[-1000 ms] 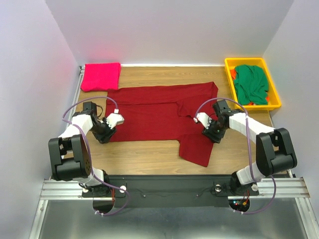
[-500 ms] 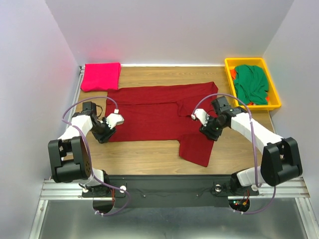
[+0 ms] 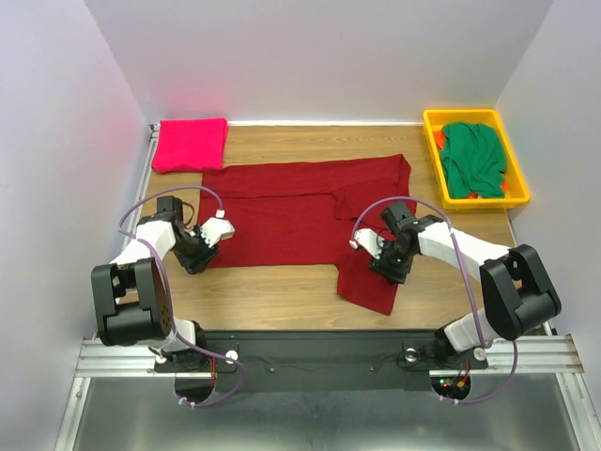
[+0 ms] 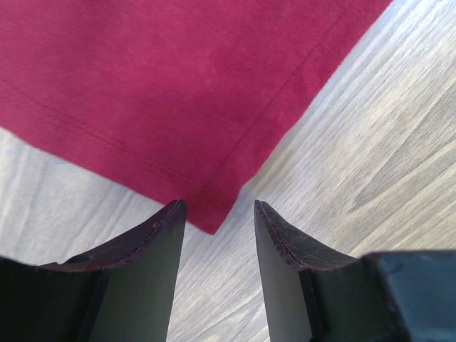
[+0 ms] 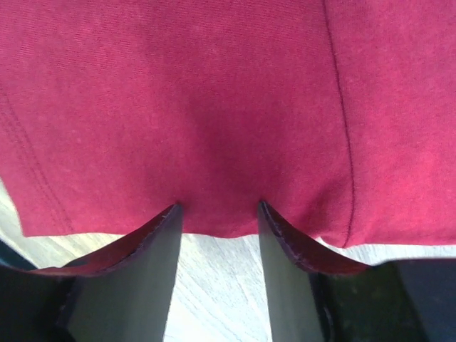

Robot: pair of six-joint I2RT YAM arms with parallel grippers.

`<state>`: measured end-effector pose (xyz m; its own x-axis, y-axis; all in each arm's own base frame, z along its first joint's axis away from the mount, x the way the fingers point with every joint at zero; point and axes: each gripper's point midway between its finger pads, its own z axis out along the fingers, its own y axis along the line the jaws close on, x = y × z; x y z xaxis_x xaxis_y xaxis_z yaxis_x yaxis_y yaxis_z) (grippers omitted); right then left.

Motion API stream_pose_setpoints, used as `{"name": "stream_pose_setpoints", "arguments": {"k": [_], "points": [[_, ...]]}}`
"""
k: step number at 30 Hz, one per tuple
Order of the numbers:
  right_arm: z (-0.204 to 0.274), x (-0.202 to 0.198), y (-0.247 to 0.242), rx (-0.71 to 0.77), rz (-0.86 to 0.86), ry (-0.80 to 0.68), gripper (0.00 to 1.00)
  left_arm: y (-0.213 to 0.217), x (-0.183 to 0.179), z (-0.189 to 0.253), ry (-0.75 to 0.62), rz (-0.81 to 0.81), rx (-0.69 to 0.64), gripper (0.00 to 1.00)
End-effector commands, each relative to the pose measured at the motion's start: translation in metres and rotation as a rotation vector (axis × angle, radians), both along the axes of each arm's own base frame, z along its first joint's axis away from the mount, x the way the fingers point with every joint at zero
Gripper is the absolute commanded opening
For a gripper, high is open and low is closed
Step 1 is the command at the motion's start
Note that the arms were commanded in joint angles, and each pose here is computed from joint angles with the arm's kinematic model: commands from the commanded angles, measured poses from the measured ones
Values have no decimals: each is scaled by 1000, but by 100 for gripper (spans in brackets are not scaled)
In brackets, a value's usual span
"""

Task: Fold and stack the t-shirts
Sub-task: Fold the tshirt

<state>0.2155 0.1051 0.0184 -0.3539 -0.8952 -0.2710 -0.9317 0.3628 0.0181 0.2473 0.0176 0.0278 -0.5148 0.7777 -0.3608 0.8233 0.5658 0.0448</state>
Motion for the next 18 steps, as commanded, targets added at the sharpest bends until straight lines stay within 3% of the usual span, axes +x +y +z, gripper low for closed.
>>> {"name": "stream_pose_setpoints", "arguments": {"k": [1,6,8,9,13,18], "points": [[-13,6,-5,-41,-17,-52,50,-1,4,-1,-36,-9,-1,55],[-25,5,-11,-84,-28,-44,30,-1,7,-11,-8,-13,-5,53],[-26,5,-12,-91,-38,-40,18,3,-1,-19,23,-34,19,50],[-25,5,-11,-83,-55,-38,10,4,-7,-24,42,-42,27,44],[-14,10,-4,-50,-98,-61,1,8,-18,-28,76,-64,54,25],[25,20,10,31,-131,-93,1,1,-8,-5,85,-52,5,6]]}}
